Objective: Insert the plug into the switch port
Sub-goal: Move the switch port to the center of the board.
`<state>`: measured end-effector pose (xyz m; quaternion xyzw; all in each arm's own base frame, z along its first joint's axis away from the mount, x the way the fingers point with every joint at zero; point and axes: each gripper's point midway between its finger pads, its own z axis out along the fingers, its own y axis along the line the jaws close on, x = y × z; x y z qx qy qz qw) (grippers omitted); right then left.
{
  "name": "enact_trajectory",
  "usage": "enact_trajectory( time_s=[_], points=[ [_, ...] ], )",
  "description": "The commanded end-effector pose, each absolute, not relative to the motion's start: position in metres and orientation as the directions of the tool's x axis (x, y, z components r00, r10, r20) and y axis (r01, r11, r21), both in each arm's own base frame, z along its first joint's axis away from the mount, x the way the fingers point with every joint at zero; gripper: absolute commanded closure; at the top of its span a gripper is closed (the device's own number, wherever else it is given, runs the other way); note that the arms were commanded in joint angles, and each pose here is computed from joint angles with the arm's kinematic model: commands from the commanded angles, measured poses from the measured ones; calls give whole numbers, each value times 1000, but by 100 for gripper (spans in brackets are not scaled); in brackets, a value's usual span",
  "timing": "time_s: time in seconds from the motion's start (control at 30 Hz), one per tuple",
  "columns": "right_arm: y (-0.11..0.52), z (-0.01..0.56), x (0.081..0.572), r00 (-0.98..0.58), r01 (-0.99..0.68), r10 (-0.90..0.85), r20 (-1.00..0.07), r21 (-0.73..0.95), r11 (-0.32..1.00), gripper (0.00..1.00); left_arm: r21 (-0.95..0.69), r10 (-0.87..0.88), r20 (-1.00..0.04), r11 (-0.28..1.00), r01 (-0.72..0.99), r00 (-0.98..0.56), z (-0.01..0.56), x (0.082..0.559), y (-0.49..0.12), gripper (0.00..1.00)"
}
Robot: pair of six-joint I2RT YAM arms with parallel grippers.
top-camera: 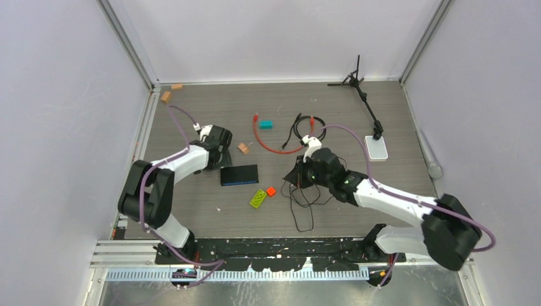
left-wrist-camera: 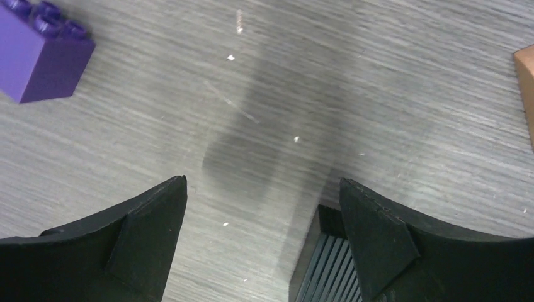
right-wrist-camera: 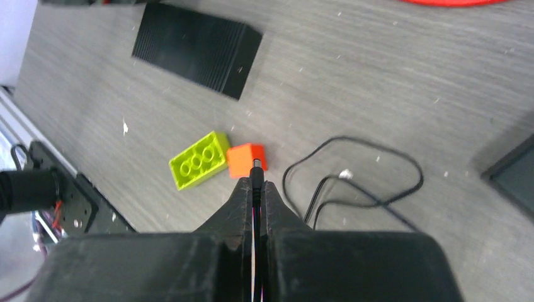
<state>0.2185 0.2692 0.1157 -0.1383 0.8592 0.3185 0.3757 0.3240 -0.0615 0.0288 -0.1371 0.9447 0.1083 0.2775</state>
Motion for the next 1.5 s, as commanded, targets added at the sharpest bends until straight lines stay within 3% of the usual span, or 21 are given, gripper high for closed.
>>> enact_trajectory(
  time_s=[0.0,0.23,0.5,0.7,0.87,1.03,1.47],
  points=[
    [298,150,261,-659,-512,115,-744,556,655,99,30,-281,-661,916,-399,-696,54,333,-53,6],
    [320,120,303,-713,-511,97,-695,608,608,100,-132,-352,-727,914,-383,-590,82,332,-60,0],
    [326,90,330,-768,-448,101,-632,643,621,100,-289,-398,-697,917,-273,-596,77,318,-87,0],
    [307,100,367,-718,-377,149,-680,560,737,100,-245,-370,-651,929,-277,-663,56,316,-90,0],
    [297,101,391,-646,-378,251,-720,588,715,100,-252,-365,-645,931,-264,-671,52,319,-94,0],
    [278,83,391,-665,-287,319,-676,625,726,100,-275,-352,-633,935,-226,-689,49,321,-103,0],
    [275,81,391,-675,-304,269,-687,591,748,100,-354,-331,-623,927,-122,-709,47,331,-128,6]
  ],
)
